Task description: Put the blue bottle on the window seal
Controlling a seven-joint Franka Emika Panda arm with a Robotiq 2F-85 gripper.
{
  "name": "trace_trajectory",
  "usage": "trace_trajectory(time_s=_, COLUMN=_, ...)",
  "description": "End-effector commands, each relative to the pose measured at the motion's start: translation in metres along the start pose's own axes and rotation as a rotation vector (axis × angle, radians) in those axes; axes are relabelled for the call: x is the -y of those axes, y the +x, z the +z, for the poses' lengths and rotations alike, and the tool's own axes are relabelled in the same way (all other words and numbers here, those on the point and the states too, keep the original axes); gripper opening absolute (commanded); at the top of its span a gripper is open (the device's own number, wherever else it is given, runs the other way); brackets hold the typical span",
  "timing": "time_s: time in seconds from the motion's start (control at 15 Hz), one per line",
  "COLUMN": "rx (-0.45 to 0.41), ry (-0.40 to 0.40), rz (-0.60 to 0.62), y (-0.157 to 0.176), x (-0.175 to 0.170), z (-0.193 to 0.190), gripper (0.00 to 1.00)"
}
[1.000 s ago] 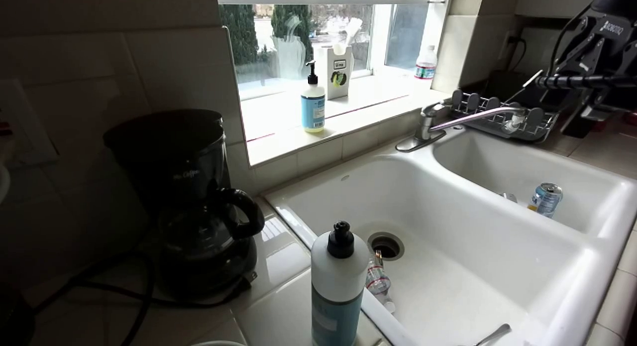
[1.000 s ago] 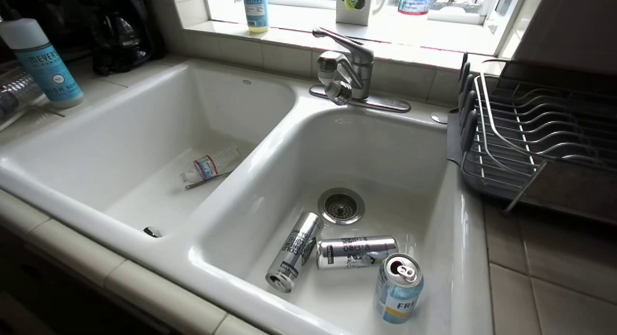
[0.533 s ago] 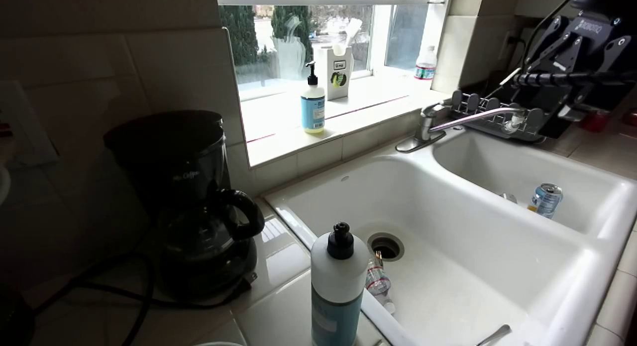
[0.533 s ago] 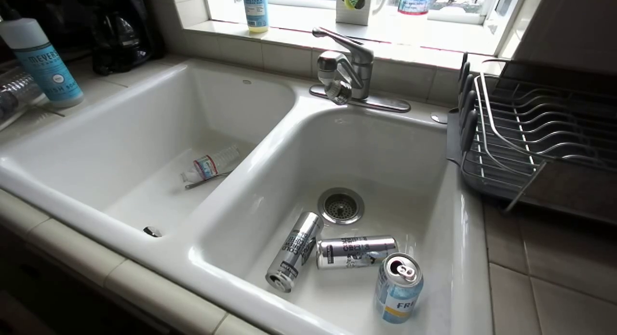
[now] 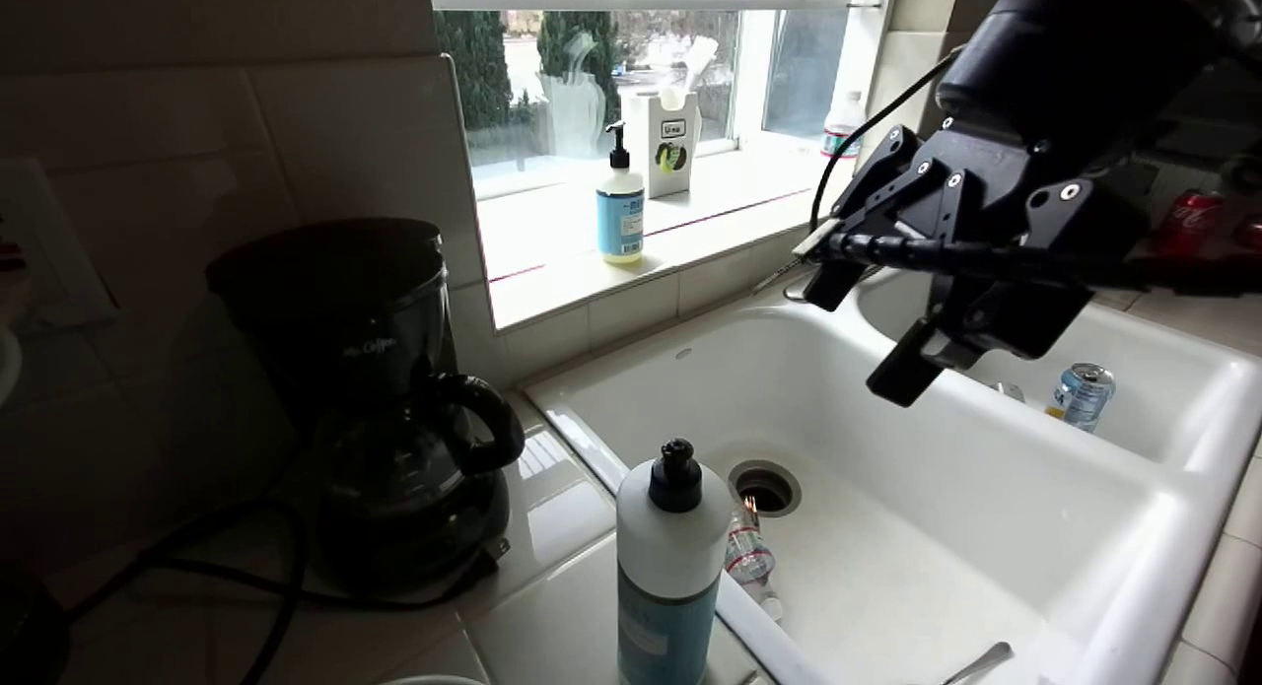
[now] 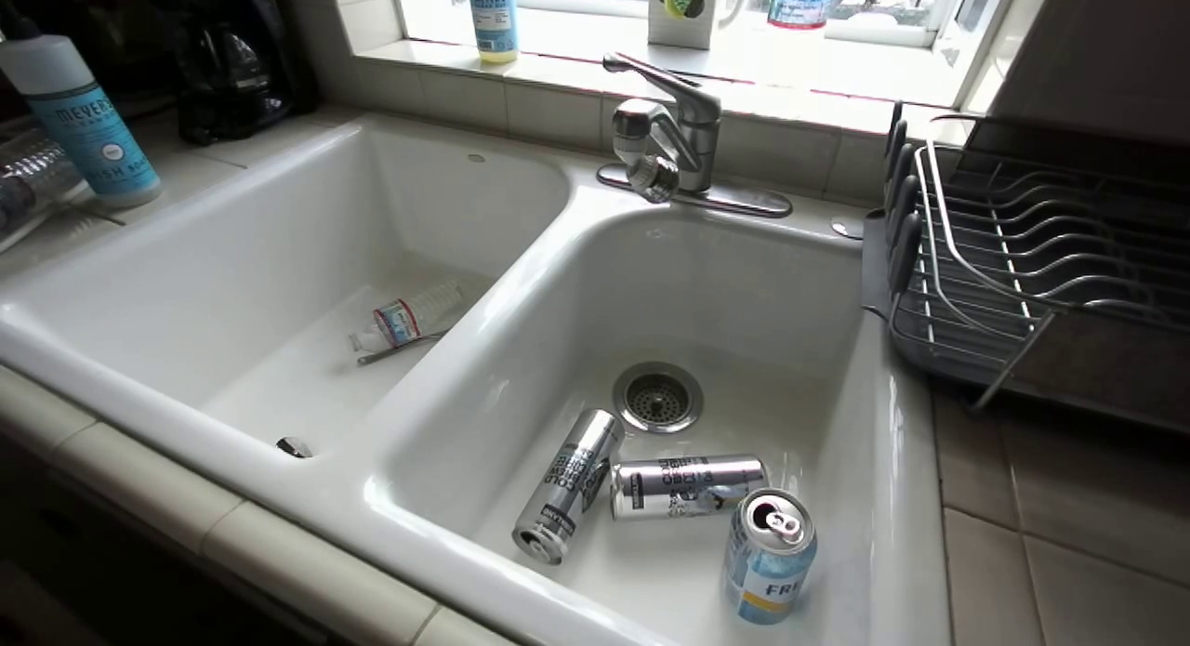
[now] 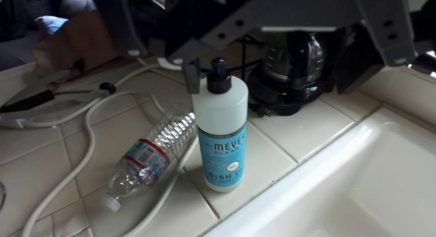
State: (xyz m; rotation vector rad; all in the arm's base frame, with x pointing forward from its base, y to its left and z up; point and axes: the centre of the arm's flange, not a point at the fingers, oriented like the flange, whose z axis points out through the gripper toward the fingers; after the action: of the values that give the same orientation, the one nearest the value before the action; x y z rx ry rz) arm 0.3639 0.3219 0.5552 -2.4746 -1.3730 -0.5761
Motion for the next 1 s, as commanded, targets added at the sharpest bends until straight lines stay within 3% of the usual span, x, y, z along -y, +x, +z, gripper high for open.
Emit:
trace_trajectory(time_s=0.0, rx=0.001, ry=0.162, rz=-0.113, y=0.021, x=0.014, z=0.018, gripper=1.0)
trace_trajectory(time_s=0.2, rx=0.033, ry=0.235, rz=-0.2, y=0.031, x=0.026, z=0.03, gripper=1.0)
trace_trajectory(time_s=0.27, rx=0.042, ry=0.23, rz=-0.23, y=0.033, x=0.025, z=0.03, gripper=1.0)
trace_trajectory(time_s=0.33, rx=0.025, ry=0.191, rz=-0.185, y=0.022, x=0.028, z=0.025, gripper=1.0)
trace_trajectory(time_s=0.67, rx=0.036, ry=0.206, rz=-0.203, y=0.031, x=0.027, z=0.04, gripper=1.0)
trace_trajectory(time_s=0.93, rx=0.05, ry=0.163, rz=-0.183, y=0.035, x=0.026, z=0.054, gripper=1.0)
